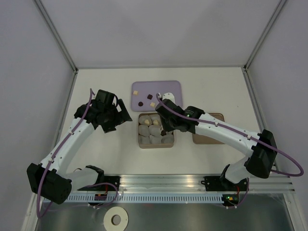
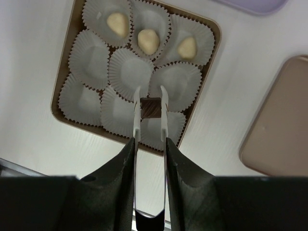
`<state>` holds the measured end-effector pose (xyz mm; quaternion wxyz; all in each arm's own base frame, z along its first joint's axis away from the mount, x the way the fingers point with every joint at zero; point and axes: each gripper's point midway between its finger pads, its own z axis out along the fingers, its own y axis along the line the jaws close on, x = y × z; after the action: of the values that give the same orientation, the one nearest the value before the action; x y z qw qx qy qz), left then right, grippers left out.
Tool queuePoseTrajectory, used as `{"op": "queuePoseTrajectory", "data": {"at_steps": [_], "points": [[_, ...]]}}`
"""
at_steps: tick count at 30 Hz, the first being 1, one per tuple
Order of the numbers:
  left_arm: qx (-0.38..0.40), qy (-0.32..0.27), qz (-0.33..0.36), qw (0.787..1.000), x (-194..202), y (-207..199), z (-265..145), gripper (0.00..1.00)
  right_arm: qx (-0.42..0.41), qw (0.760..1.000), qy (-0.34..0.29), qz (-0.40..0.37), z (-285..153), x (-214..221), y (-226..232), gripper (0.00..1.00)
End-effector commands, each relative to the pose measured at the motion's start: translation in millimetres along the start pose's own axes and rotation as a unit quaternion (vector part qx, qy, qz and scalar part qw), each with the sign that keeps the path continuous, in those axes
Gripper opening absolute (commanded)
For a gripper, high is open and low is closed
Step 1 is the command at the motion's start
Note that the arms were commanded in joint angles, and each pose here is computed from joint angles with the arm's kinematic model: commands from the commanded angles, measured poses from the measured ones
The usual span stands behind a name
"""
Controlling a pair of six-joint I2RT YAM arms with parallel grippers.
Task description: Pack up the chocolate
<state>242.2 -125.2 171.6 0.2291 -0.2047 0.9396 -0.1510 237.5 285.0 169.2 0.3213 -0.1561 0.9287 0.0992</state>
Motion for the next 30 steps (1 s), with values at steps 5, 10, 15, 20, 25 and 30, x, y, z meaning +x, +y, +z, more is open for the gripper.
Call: {"op": "queuePoseTrajectory", "data": {"at_steps": [5,10,15,20,25,30], "points": [[0.018,-0.019,-0.004,1.0,-7,-8,-6,1.0,0.041,0.999,-0.026,0.017,7,-9,-11,0.2],[0.02,-0.022,-0.004,1.0,-7,-8,-8,0.99,0.049,0.998,-0.028,0.022,13,-4,-15,0.2],[0.019,-0.02,-0.004,1.0,-5,-6,-8,1.0,0.061,0.998,-0.033,0.011,23,-1,-19,0.21],[0.021,-0.023,-0.005,1.0,-5,-6,-9,1.0,0.063,0.997,-0.037,0.009,30,0,-19,0.22],[0.021,-0.022,-0.005,1.0,-3,-5,-9,0.99,0.067,0.996,-0.053,0.017,31,-9,-17,0.22],[0.024,-0.024,-0.007,0.999,-4,-6,-10,1.0,0.07,0.996,-0.059,0.019,32,-11,-18,0.22]]}}
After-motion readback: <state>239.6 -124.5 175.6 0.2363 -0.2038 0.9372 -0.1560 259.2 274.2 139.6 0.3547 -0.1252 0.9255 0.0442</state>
